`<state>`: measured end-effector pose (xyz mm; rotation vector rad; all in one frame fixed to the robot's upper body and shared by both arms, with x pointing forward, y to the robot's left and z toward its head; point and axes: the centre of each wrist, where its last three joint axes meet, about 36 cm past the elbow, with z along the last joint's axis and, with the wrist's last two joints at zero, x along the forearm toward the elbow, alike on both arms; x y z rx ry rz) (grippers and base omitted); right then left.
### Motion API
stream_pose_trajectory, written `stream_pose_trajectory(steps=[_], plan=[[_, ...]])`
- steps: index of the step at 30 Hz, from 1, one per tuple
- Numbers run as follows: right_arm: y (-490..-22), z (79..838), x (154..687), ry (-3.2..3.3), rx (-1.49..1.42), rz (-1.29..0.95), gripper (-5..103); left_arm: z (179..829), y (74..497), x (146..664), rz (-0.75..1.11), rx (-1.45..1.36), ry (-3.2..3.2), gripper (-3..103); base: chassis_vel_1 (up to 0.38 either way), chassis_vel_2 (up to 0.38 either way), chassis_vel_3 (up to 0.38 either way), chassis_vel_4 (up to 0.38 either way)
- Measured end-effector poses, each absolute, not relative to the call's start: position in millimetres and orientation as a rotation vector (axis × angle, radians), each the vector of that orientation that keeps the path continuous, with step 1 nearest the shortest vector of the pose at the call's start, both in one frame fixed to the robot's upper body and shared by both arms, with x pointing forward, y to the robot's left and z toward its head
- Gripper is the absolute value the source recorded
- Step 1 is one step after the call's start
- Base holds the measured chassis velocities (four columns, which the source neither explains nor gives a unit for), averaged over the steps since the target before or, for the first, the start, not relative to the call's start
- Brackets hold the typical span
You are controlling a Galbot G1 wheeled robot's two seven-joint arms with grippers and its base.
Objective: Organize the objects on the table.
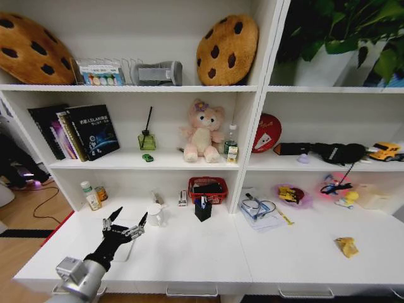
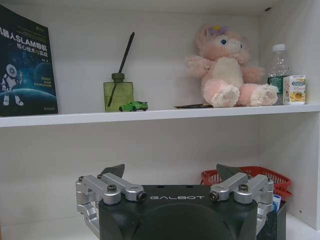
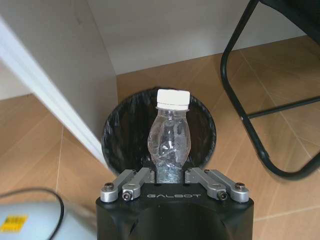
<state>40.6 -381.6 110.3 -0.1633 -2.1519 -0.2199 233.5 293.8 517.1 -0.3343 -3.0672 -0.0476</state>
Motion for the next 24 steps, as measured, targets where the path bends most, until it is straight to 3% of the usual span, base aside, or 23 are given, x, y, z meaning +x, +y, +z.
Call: stream_pose_trajectory(steps=[11,22,24], plan=[[-376,79,101,-2.140,-0.261,-0.310,21,517,294,234,-0.048,-0.334,-3.067,100,0.000,0.000,0.000,0.000],[-364,54,128,-2.199,-0.275,-0.150,20,517,294,234,-0.048,-0.334,-3.067,100,0.000,0.000,0.000,0.000],[-359,52,131,-2.192,-0.290,-0.153,31,517,294,234,-0.048,-0.334,-3.067,100,0.000,0.000,0.000,0.000]])
